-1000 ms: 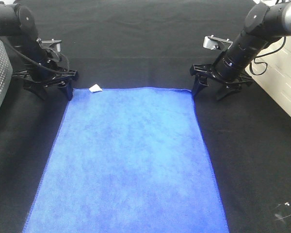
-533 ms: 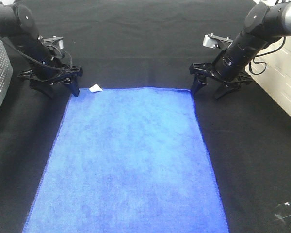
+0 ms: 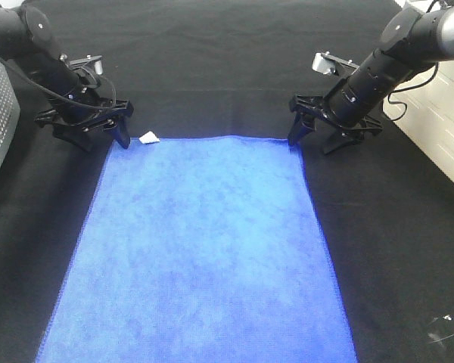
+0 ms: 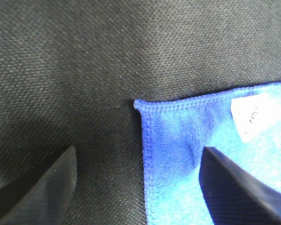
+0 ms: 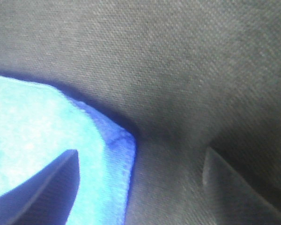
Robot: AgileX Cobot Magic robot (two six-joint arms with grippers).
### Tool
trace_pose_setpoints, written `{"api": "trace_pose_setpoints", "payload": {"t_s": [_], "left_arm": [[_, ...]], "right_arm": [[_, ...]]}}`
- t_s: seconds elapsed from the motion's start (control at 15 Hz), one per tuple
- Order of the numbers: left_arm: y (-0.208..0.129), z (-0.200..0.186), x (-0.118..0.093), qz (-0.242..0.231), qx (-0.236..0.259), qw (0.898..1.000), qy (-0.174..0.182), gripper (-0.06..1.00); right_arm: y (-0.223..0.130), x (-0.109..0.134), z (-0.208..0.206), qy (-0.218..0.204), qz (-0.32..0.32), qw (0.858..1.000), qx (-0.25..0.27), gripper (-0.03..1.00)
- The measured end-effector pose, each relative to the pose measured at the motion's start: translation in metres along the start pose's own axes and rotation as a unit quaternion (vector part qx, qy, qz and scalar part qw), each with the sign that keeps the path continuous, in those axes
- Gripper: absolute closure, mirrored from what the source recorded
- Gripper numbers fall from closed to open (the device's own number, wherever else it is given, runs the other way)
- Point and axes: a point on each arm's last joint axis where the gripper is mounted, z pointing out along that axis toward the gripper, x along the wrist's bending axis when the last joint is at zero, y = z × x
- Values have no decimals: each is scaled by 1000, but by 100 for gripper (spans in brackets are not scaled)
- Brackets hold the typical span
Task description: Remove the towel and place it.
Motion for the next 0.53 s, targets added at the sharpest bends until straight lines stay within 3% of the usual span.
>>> {"api": "trace_pose_setpoints", "payload": {"t_s": [0.53], "left_arm": [[0,0,0,5,1,1000,0,27]], "right_arm": [[1,1,5,19,8,1000,-3,26]]}}
